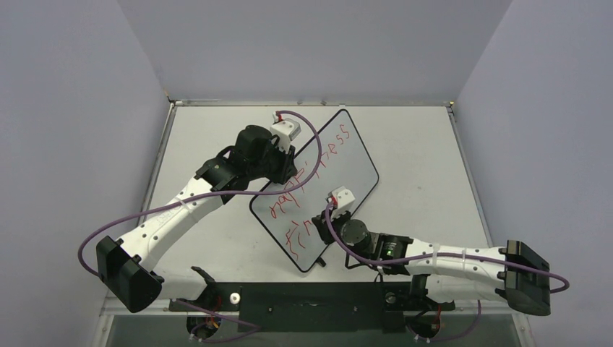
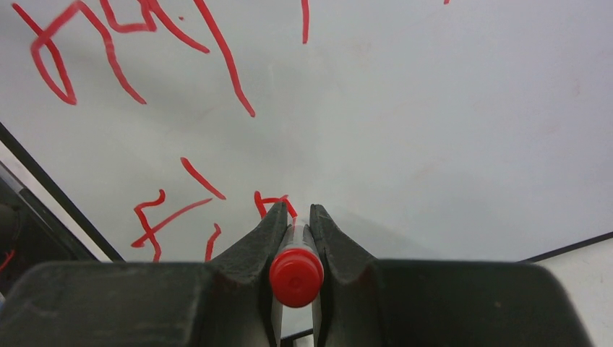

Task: Write a sentence on the whiteboard

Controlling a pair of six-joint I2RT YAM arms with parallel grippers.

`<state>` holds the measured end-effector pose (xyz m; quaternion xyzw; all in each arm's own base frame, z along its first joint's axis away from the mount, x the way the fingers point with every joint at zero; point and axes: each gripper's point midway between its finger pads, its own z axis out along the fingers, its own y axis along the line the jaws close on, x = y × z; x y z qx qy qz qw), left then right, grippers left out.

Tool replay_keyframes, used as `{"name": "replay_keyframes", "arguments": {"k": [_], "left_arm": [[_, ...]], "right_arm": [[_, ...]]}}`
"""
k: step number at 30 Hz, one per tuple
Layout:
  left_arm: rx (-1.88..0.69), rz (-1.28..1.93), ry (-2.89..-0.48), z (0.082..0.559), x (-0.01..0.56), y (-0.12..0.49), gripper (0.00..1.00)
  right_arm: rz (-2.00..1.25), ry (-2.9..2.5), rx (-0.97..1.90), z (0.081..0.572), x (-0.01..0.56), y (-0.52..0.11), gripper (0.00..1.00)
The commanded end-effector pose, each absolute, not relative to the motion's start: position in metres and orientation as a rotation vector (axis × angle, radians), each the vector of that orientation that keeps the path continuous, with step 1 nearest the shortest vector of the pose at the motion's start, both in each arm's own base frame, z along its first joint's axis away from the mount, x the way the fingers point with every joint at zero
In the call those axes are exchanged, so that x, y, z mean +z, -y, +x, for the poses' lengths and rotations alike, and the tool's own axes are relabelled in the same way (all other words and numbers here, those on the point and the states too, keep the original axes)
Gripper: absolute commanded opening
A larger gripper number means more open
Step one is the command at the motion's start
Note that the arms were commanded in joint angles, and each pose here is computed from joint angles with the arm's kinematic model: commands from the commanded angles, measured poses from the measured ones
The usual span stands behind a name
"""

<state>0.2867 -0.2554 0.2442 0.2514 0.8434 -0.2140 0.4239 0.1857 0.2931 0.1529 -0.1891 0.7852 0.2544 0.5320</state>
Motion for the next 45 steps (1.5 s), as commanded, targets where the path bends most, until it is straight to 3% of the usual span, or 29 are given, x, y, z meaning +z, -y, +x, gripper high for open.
{"name": "replay_keyframes", "arguments": {"k": [1, 8, 16, 30, 45], "left_arm": [[-0.432, 0.630, -2.016, 0.301, 0.264, 0.243, 0.00], [-0.435, 0.630, -2.016, 0.301, 0.264, 0.243, 0.00], [-0.439, 0.630, -2.017, 0.301, 0.264, 0.243, 0.00], [-0.470, 0.703, -1.999, 0.298, 0.256, 0.250, 0.00], [-0.478, 0.700, -1.979, 0.296, 0.262, 0.248, 0.00]], "right_arm": [[-0.463, -1.938, 0.587, 0.179, 0.128, -0.282, 0.00], [-0.484, -1.954, 0.582, 0.171, 0.127, -0.275, 0.00], [-0.473, -1.851, 0.589, 0.175, 0.183, -0.271, 0.00], [-0.549, -1.612, 0.487, 0.195, 0.222, -0.260, 0.00], [-0.267, -1.687, 0.785, 0.226, 0.219, -0.205, 0.00]]}}
